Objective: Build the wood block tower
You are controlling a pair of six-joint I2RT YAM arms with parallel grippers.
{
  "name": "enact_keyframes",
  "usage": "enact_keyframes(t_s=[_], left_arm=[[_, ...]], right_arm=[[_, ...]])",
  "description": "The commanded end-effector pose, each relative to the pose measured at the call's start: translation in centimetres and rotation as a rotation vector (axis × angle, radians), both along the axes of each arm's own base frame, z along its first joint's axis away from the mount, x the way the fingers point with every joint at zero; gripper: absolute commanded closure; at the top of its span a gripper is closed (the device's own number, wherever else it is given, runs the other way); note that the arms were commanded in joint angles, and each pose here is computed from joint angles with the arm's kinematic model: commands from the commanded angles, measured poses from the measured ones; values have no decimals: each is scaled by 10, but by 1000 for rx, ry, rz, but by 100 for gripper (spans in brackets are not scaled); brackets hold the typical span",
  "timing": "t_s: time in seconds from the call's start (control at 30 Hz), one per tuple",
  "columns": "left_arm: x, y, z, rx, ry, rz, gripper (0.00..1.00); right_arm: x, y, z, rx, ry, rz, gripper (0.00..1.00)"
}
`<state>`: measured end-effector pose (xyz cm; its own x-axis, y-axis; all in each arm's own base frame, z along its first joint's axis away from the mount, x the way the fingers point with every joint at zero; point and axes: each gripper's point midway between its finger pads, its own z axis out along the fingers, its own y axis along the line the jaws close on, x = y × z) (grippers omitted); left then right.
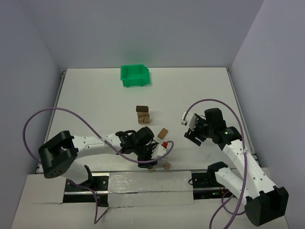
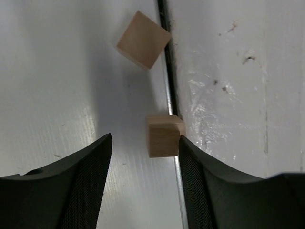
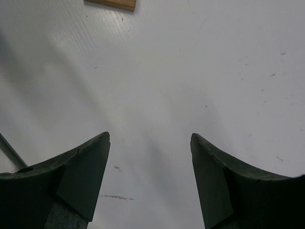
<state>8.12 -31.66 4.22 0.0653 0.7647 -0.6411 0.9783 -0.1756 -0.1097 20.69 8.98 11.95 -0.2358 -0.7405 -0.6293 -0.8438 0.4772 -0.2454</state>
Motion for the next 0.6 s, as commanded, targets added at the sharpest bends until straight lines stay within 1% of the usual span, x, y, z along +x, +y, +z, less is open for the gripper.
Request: enact_keyframes(t_s=[0.0, 0.17, 0.33, 0.57], left_arm=[[14, -11, -1, -32, -69, 47, 37], [8, 1, -11, 5, -89, 22, 41], [-2, 16, -19, 32, -103, -19, 42], [4, 20, -18, 33, -132, 22, 43]], right_arm=[[2, -5, 0, -11, -15, -13, 24], [7, -6, 4, -10, -17, -17, 24], [9, -5, 3, -9, -10, -19, 24], [10, -4, 4, 2, 1, -22, 24]])
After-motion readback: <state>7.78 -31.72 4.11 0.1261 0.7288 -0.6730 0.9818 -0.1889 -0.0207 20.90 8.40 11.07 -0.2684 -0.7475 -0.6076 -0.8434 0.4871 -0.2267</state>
